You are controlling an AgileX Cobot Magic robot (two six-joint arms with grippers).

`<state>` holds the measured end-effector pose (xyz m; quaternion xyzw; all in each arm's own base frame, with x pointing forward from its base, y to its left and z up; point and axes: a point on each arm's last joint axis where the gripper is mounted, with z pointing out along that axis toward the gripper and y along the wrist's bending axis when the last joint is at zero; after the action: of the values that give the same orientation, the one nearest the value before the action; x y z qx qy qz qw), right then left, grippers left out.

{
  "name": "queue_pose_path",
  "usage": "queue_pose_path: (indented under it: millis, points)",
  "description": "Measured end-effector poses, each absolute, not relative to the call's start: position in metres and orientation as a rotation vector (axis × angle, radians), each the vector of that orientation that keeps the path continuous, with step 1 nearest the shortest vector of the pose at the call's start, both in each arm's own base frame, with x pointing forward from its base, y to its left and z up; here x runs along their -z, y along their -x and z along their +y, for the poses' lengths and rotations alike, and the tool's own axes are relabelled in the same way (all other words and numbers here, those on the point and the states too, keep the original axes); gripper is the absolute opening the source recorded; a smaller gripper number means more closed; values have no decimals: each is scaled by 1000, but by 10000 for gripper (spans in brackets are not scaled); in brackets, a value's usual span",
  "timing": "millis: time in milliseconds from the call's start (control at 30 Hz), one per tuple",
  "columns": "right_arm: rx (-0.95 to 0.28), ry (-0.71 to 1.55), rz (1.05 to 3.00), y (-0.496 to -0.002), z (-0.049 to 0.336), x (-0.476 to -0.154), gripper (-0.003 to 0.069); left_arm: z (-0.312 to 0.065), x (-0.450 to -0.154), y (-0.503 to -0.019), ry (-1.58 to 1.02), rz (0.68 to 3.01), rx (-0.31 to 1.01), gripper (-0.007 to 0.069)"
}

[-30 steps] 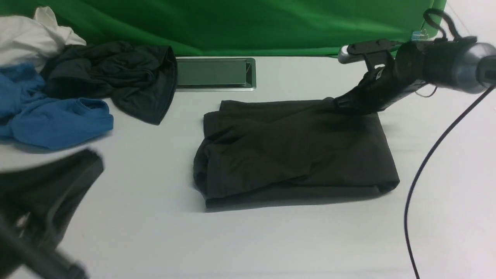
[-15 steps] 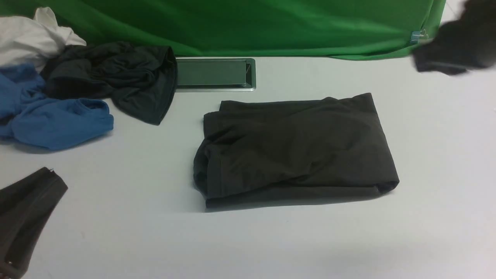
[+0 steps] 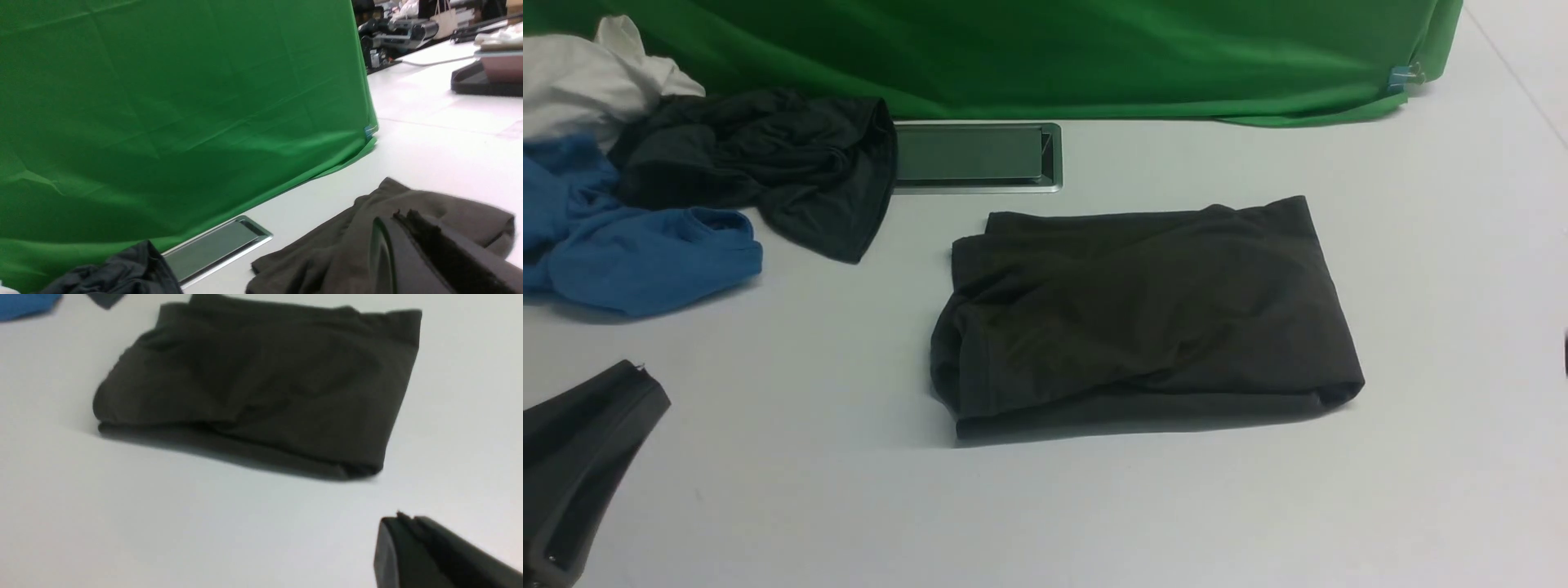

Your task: Fold a long-sleeved shirt on a white desktop.

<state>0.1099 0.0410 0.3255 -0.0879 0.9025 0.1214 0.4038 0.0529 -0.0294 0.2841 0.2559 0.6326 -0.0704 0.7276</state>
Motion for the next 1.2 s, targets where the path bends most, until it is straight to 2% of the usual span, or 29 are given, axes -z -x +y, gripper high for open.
queue_pose_path:
  millis: [133, 267, 667, 800, 900, 1000, 1200]
  points:
    - [-304, 223, 2295, -97, 37, -306, 57, -29, -284, -53, -576, 1392, 140, 18]
    - [-303, 221, 2305, -94, 36, -299, 67, -29, -284, -53, -584, 1390, 129, 18]
    - [-309, 206, 2203, -97, 36, -305, 88, -29, -284, -53, -586, 1389, 126, 18]
    - [-243, 224, 2092, -92, 28, -303, 87, -29, -284, -53, -586, 1389, 126, 18]
    - [-154, 212, 1959, -84, 19, -287, 57, -29, -284, -53, -586, 1389, 126, 18]
    - [-77, 184, 1850, -73, 12, -257, 31, -29, -284, -53, -586, 1388, 125, 18]
    - [-51, 151, 1774, -57, 8, -198, 31, -29, -284, -53, -586, 1388, 125, 18]
